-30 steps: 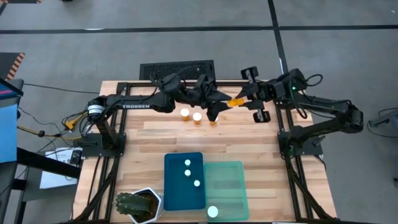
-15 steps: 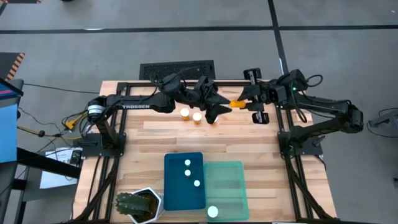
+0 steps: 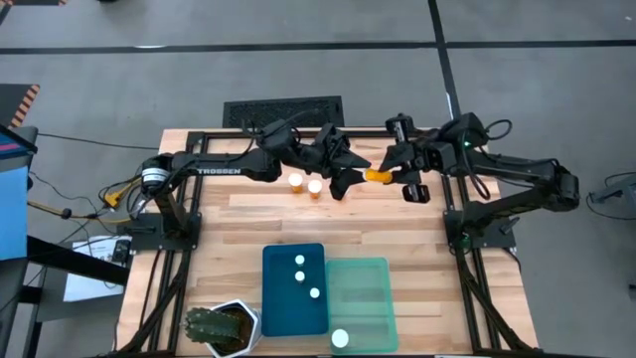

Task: Pick and place medicine bottles into bin by pill shape (circle, oval)
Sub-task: Put the small orange pill bottle into the blue bin

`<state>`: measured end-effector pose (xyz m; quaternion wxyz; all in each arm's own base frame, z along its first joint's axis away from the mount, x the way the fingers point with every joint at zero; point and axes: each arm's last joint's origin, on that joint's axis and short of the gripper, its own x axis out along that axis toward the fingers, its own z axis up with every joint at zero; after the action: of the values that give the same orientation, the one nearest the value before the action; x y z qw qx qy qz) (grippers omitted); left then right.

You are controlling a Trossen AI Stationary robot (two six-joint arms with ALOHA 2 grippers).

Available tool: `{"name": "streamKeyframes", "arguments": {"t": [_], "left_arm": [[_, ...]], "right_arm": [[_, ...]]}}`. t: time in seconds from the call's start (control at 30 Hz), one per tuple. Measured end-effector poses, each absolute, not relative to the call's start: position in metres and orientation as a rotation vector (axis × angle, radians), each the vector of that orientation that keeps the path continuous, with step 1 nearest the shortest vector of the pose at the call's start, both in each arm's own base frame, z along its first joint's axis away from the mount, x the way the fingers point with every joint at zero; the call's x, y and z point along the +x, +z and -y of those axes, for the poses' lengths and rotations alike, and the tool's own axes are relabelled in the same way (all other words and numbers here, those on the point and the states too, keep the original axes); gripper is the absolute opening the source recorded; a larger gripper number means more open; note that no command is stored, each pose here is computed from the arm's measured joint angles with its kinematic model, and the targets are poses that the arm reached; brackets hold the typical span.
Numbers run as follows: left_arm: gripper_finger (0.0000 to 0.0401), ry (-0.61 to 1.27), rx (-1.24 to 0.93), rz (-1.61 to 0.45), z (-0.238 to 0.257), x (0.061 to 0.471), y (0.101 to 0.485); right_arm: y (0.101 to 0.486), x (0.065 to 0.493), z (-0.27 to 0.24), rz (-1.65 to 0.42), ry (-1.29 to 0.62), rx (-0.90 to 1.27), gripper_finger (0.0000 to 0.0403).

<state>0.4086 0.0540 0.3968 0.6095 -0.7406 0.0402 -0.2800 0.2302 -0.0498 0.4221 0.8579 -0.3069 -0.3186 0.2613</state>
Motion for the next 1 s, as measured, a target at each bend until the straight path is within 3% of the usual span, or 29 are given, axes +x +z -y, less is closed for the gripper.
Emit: {"name": "streamKeyframes", "arguments": {"t": [0.83, 1.0], "left_arm": [[0.0167, -0.757, -1.684, -0.023, -0.0530, 0.4111, 0.3968], [0.0148, -0.761, -1.680, -0.022, -0.0529, 0.4109, 0.3971]], "right_arm": [[0.4224, 0.2293, 0.0515, 0.673, 0.564, -0.667, 0.0088], [0.4223, 0.2293, 0.0519, 0.671, 0.564, -0.667, 0.0088]]}}
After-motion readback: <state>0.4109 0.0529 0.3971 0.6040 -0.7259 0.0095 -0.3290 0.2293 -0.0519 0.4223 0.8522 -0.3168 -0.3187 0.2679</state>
